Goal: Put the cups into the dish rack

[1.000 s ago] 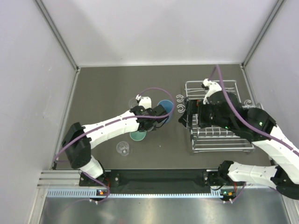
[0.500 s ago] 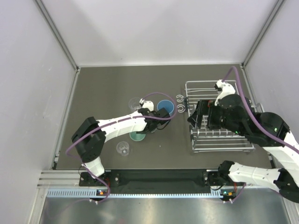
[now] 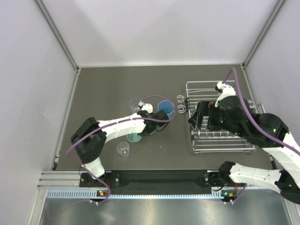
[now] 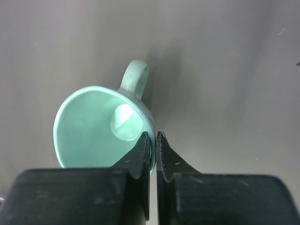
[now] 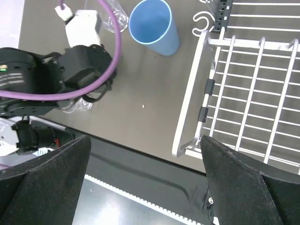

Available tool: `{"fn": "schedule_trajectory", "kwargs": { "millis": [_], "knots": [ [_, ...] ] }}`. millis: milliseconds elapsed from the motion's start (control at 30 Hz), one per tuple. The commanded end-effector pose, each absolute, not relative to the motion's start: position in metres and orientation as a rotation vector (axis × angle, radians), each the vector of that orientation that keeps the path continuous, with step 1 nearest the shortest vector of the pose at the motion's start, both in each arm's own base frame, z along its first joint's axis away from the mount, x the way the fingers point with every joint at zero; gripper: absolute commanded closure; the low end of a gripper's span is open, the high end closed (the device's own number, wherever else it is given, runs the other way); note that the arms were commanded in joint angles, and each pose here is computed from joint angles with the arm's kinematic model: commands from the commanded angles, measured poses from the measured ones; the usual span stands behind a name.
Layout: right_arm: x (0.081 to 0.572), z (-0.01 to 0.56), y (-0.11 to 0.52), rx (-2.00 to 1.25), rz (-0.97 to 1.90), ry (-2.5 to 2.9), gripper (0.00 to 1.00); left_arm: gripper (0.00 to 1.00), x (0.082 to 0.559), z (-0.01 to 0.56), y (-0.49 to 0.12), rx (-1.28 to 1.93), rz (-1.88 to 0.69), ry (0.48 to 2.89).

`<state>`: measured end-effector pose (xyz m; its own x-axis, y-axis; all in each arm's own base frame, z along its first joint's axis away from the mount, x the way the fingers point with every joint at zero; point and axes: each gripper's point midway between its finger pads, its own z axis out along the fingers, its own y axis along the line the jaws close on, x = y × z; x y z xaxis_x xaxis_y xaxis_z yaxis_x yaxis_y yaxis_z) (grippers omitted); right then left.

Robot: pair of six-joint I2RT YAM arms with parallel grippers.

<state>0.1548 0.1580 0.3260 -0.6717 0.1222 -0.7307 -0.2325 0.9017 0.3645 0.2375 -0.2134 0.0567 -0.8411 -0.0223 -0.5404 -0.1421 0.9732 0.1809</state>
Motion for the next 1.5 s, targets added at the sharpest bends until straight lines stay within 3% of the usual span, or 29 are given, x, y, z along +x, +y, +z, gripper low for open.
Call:
{"fn": "schedule_trajectory", "kwargs": {
  "millis": [0, 233, 600, 967, 1467],
  "knots": [
    [0.155, 0.333, 0.155, -0.043, 0.578, 2.195, 0.0, 1.0, 0.247, 0.094, -0.216, -0.143, 0.189, 2.493],
    [0.154, 0.346, 0.149, -0.009, 0.666, 2.086, 0.0, 1.0, 0.246, 0.164, -0.228, -0.125, -0.082, 2.408],
    [0.151, 0.332, 0.175, -0.101, 0.764, 2.088, 0.0, 1.0, 0.192, 0.318, -0.273, 0.148, -0.984, 2.018],
    [0.128, 0.342, 0.224, -0.31, 1.088, 1.973, 0.0, 1.0, 0.135, 0.387, -0.292, 0.313, -1.47, 1.742],
    [0.095, 0.385, 0.273, -0.549, 1.486, 1.687, 0.0, 1.0, 0.09, 0.471, -0.287, 0.332, -1.896, 1.4]
  ]
}}
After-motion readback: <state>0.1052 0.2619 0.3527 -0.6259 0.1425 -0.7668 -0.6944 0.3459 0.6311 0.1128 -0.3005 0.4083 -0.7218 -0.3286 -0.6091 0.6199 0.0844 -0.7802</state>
